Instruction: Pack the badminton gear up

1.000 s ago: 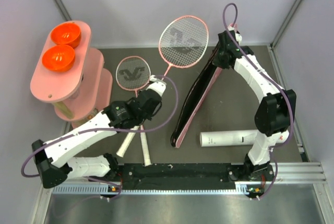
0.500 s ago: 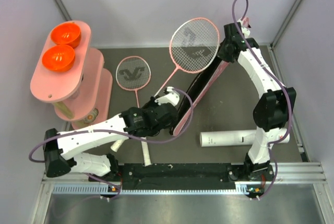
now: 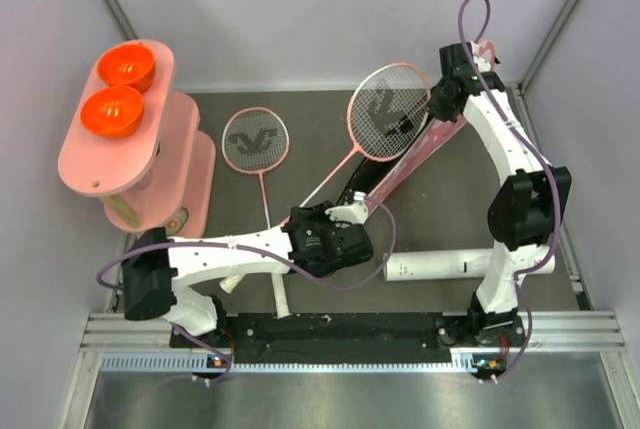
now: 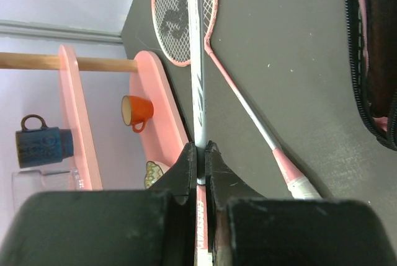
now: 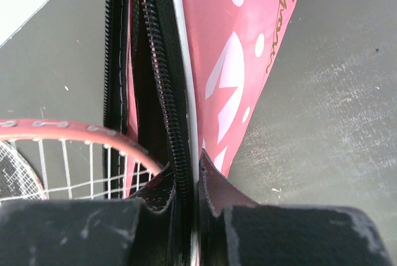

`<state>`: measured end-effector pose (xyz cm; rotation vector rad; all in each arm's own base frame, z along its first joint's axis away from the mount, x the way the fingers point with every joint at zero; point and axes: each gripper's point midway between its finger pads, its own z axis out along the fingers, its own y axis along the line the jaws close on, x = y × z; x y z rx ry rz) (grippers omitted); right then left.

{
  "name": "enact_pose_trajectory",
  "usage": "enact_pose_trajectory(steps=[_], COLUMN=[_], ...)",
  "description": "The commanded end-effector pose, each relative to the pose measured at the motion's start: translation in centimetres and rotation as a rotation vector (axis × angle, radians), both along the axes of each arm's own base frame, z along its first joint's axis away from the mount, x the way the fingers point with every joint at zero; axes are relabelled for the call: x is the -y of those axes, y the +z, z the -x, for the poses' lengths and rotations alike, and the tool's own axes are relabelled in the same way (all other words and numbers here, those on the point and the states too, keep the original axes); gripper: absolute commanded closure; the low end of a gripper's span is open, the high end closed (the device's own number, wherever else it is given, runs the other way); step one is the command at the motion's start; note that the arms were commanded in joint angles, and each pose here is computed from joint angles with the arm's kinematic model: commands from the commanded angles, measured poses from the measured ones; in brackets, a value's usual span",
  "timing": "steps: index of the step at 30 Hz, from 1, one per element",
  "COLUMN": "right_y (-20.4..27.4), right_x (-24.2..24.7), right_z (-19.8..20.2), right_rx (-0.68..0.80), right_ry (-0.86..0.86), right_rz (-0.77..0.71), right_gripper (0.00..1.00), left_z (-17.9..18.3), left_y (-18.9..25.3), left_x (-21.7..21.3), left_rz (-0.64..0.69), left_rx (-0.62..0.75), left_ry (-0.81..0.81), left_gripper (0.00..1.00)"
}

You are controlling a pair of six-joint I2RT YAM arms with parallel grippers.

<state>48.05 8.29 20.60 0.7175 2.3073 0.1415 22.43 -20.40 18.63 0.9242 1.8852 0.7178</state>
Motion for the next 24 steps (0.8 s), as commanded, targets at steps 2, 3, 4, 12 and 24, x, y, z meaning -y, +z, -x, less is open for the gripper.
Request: enact_pose_trajectory(steps=[2, 3, 4, 12, 24], right_y=[5.2, 5.0, 5.3, 3.7, 3.7], right_x=[-1.1, -1.6, -1.9, -4.6, -9.2], right_z=[-0.6, -0.4, -0.5, 1.1, 5.8], right_rx=[0.134, 0.131, 0.144, 0.180, 0.283], right_ry=[0.036, 0.058, 0.080, 0.244, 0.431], right_rz=[-0.077, -0.073, -0.065, -0.112, -0.373], right_gripper=[1.00, 1.00, 1.00, 1.00, 1.00], left_z=[0.1, 0.1, 0.1, -0.2, -2.9], left_y=[-0.1, -0.7, -0.8, -0.7, 1.4], left_x=[1.7, 2.2, 2.5, 5.7, 11.9], left_rz=[-0.100, -0.128, -0.131, -0.075, 0.099], left_rx=[0.024, 0.018, 0.013, -0.010, 0.032], left_ry=[-0.028, -0.044, -0.050, -0.113, -0.056], left_gripper=[1.00, 1.00, 1.00, 1.00, 1.00])
